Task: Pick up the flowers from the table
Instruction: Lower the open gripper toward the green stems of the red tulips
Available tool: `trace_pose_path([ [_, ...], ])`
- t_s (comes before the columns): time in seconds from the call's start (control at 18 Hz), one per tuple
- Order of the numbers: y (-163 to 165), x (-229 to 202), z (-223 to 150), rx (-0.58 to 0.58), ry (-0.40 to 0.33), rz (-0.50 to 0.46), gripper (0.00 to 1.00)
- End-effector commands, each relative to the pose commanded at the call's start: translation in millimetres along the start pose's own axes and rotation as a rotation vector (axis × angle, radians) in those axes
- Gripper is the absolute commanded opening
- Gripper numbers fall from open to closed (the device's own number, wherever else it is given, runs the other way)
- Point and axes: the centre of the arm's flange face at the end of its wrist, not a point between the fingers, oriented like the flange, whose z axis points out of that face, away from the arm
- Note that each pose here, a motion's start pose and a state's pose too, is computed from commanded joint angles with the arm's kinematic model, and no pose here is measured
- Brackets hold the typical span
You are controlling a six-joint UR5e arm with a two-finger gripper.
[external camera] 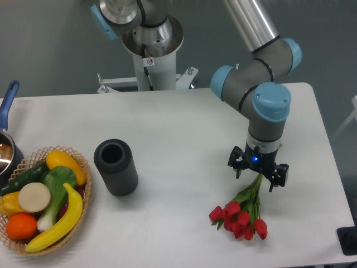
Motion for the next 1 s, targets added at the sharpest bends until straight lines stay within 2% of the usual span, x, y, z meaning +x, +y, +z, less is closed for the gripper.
trace_pose_path([
  [0.33,-4.2,5.9,17.8,-0.02,0.039,0.004,1.0],
  [0.67,-11.2,3.3,33.9,-0.069,0.018,0.023,0.97],
  [0.72,-12.5,4.1,37.3,-0.073,0.02,0.023,0.94],
  [0.94,-21.8,4.8,44.3,-0.059,-0.009,0.012,0.5],
  [1.0,-22.8,4.5,44.3,-0.059,-0.015,0.003,0.42],
])
